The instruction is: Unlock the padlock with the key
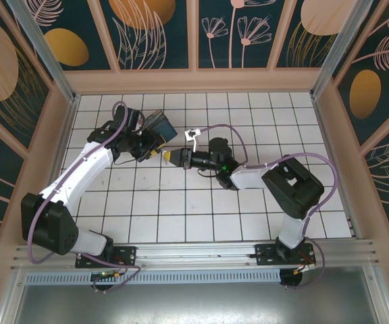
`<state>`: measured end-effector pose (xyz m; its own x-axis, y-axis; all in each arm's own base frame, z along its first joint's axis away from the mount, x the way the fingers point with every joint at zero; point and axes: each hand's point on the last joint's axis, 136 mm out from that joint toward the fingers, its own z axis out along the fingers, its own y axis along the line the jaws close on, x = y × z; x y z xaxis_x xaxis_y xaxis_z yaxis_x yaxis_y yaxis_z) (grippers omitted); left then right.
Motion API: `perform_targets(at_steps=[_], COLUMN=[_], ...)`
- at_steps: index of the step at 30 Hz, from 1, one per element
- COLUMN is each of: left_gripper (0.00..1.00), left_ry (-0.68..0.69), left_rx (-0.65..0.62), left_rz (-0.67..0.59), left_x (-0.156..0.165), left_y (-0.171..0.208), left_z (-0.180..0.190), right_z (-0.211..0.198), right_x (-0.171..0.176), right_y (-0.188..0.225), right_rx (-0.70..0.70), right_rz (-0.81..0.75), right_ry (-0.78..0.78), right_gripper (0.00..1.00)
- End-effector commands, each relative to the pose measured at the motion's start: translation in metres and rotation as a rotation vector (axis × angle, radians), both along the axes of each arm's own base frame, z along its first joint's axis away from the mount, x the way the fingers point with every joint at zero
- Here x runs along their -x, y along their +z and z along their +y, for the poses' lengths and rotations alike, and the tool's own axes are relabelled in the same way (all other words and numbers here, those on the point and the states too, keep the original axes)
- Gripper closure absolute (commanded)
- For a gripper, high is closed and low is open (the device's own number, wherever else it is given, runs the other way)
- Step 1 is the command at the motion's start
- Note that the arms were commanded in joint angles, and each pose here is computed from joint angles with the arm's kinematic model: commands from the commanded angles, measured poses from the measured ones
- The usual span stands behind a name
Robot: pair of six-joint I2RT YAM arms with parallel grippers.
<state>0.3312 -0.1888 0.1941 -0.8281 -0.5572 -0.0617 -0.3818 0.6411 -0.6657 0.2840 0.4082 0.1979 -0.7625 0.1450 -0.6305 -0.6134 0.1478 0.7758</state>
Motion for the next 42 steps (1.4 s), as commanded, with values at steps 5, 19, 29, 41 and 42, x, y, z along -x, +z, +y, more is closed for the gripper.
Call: perform_targets(at_steps=[5, 19, 29, 41, 42], left_gripper=[0.87, 0.87, 0.87, 0.86, 0.86], left_ry=[-0.002, -0.021, 0.031, 0.045, 0.048], left_rx=[0.053, 0.097, 0.135, 0.15, 0.156], left_rz=[-0.086, -0.051, -0.075, -0.075, -0.075], left_x=[-0.006, 0.007, -0.003, -0.005, -0.005], left_y=[0.021, 0.012, 0.021, 0.025, 0.026], left_z=[-0.004, -0.012, -0.007, -0.007, -0.007], right_z=[0.01, 0.021, 0.018, 0.022, 0.022], right_x=[-0.001, -0.005, 0.003, 0.005, 0.004], right_y=[0.021, 0.035, 0.033, 0.028, 0.028], right_rx=[-0.077, -0.127, -0.169, -0.156, -0.153], right_rz=[-0.031, -0.059, -0.027, -0.019, -0.02], right_ry=[0.025, 0.044, 0.062, 0.063, 0.059], right_gripper=[0.93, 1.0, 0.92, 0.95, 0.96])
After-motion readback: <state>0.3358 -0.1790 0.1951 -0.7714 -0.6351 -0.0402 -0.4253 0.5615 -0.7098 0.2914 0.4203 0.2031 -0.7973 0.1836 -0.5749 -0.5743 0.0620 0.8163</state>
